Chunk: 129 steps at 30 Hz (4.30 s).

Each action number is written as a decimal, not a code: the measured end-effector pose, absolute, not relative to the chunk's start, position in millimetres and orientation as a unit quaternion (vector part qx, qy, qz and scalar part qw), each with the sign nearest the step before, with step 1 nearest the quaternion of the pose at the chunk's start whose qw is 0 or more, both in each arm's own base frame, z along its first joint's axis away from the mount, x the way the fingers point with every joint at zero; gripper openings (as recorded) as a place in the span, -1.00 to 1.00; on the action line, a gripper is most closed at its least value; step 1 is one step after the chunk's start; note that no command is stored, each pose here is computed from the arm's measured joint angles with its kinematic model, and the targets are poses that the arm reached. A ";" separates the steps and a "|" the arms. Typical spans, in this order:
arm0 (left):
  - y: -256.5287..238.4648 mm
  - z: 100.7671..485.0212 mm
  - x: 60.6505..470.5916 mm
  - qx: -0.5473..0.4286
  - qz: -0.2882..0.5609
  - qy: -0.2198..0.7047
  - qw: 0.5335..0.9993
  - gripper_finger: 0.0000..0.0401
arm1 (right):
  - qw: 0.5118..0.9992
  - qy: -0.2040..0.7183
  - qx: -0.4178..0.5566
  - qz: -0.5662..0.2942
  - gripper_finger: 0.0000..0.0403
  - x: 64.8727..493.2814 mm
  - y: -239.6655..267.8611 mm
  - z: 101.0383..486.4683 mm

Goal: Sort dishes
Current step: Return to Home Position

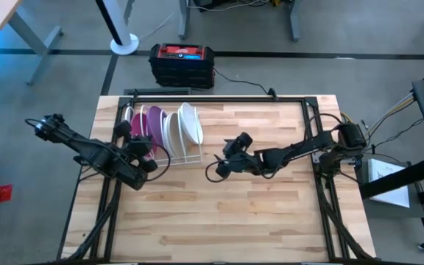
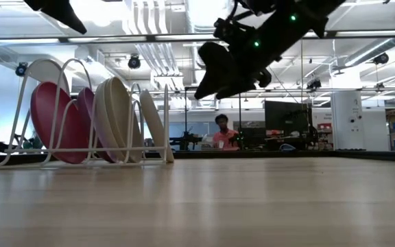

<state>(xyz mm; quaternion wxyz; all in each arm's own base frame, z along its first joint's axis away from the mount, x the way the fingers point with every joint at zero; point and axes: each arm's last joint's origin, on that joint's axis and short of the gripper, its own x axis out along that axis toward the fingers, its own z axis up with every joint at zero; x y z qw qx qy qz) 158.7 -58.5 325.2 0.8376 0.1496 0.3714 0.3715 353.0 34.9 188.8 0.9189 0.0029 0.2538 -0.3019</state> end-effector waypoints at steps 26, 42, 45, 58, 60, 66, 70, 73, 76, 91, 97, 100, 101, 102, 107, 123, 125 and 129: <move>-29.1 318.6 236.4 0.203 0.118 0.146 0.961 -1.00 | 0.996 0.018 -0.079 0.045 0.71 387.6 -8.1 260.7; -14.6 286.7 161.8 0.173 0.093 0.066 0.978 -1.00 | 0.995 -0.001 -0.085 0.047 0.71 315.4 -16.0 252.3; -14.9 284.5 160.2 0.171 0.081 0.006 0.982 -1.00 | 0.996 -0.020 -0.076 0.036 0.71 303.7 -20.9 251.9; 12.0 270.9 202.8 0.205 0.093 0.026 0.974 -1.00 | 0.997 -0.042 -0.059 0.002 0.71 310.8 -42.3 235.9; 14.9 272.5 201.7 0.204 0.083 0.040 0.975 -1.00 | 0.997 -0.043 -0.060 0.001 0.71 309.2 -42.9 236.5; 16.6 272.1 184.4 0.202 0.085 0.045 0.975 -1.00 | 0.996 -0.049 -0.073 -0.001 0.71 297.1 -42.0 239.0; 15.3 270.0 165.9 0.194 0.088 0.031 0.977 -1.00 | 0.996 -0.050 -0.074 -0.004 0.71 284.4 -41.4 238.0; 14.3 268.1 153.1 0.184 0.090 0.019 0.979 -1.00 | 0.995 -0.058 -0.076 -0.005 0.71 273.2 -39.6 237.0; 13.6 262.8 142.4 0.176 0.091 0.014 0.980 -1.00 | 0.995 -0.064 -0.076 -0.006 0.71 259.8 -37.5 235.6; 7.6 254.9 91.9 0.151 0.052 0.012 0.987 -1.00 | 0.993 -0.088 -0.073 -0.036 0.71 189.3 -27.6 214.8; 6.5 256.0 76.0 0.154 0.056 -0.016 0.986 -1.00 | 0.990 -0.112 -0.071 -0.040 0.71 166.1 -24.1 209.6; 5.8 256.7 69.7 0.159 0.056 -0.034 0.985 -1.00 | 0.989 -0.123 -0.072 -0.042 0.71 158.5 -22.9 208.2; 5.2 257.1 67.4 0.161 0.049 -0.040 0.985 -1.00 | 0.989 -0.126 -0.072 -0.043 0.71 156.2 -22.7 207.2; 4.7 257.0 64.8 0.163 0.044 -0.045 0.985 -1.00 | 0.989 -0.126 -0.072 -0.044 0.71 154.2 -22.4 205.6; 4.0 253.9 61.4 0.167 0.036 -0.043 0.984 -1.00 | 0.990 -0.118 -0.063 -0.043 0.71 146.4 -21.1 194.8; 6.2 224.3 74.4 0.156 0.050 0.002 0.986 -1.00 | 0.979 -0.183 -0.090 0.008 0.71 132.9 -14.4 198.9; 6.2 224.7 74.5 0.156 0.050 0.000 0.987 -1.00 | 0.973 -0.208 -0.100 0.028 0.71 129.2 -11.4 204.0; 6.0 229.8 72.5 0.156 0.050 -0.008 0.986 -1.00 | 0.965 -0.235 -0.104 0.049 0.71 123.0 -7.6 210.0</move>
